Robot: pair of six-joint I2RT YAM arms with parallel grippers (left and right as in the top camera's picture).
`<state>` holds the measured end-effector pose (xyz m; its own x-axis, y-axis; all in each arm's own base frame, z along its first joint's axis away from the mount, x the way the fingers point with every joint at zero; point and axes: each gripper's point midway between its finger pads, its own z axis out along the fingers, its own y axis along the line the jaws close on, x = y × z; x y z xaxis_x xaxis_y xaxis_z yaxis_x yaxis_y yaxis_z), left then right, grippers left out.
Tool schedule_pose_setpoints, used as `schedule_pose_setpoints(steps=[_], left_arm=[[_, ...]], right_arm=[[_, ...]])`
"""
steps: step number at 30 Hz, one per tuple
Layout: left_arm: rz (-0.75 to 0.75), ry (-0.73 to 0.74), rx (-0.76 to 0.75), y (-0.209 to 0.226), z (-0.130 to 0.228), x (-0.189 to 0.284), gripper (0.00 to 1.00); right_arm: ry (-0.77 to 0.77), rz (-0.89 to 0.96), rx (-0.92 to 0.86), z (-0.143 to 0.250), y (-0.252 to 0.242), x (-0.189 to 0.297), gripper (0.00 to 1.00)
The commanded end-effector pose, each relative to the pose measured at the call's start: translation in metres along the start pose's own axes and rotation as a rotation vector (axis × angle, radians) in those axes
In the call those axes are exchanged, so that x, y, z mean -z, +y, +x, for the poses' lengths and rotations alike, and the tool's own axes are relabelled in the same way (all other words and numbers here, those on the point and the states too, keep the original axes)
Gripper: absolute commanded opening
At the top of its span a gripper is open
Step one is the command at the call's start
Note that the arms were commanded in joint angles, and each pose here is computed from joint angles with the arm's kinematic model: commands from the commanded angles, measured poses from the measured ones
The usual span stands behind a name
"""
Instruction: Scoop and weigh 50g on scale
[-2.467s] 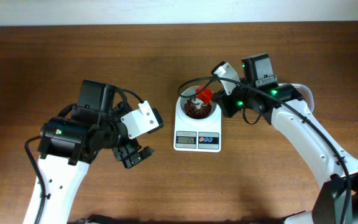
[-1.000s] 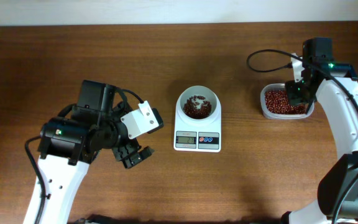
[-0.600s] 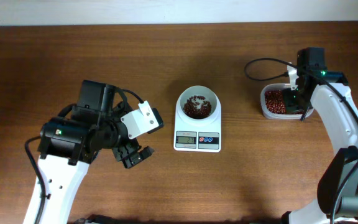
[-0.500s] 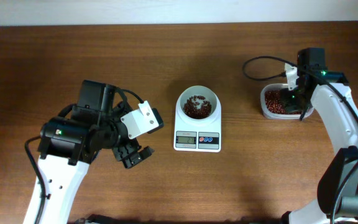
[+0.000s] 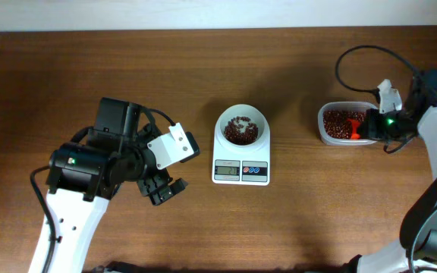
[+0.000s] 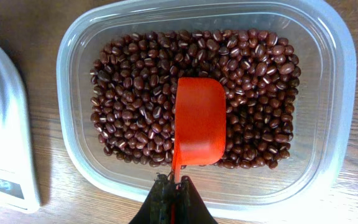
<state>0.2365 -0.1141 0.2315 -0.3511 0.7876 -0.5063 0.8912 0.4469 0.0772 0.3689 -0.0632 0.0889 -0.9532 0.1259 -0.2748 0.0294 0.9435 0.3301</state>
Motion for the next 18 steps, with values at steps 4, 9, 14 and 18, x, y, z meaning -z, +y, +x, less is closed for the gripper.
schedule_pose_setpoints(steps=[4,9,14,18], left_arm=[[0.007,-0.016,-0.014,0.000,-0.003,0.001,0.99],[0.007,-0.016,-0.014,0.000,-0.003,0.001,0.99],[0.007,-0.016,-0.014,0.000,-0.003,0.001,0.99],[0.007,-0.016,-0.014,0.000,-0.003,0.001,0.99]], right_arm=[[0.001,-0.213,-0.166,0.007,-0.005,-0.009,0.04],[-0.072,-0.307,-0.232,0.001,-0.013,0.006,0.04],[-0.127,-0.347,-0.279,-0.001,-0.028,0.019,0.04],[-0.163,-0.393,-0.300,-0.004,-0.030,0.027,0.04]])
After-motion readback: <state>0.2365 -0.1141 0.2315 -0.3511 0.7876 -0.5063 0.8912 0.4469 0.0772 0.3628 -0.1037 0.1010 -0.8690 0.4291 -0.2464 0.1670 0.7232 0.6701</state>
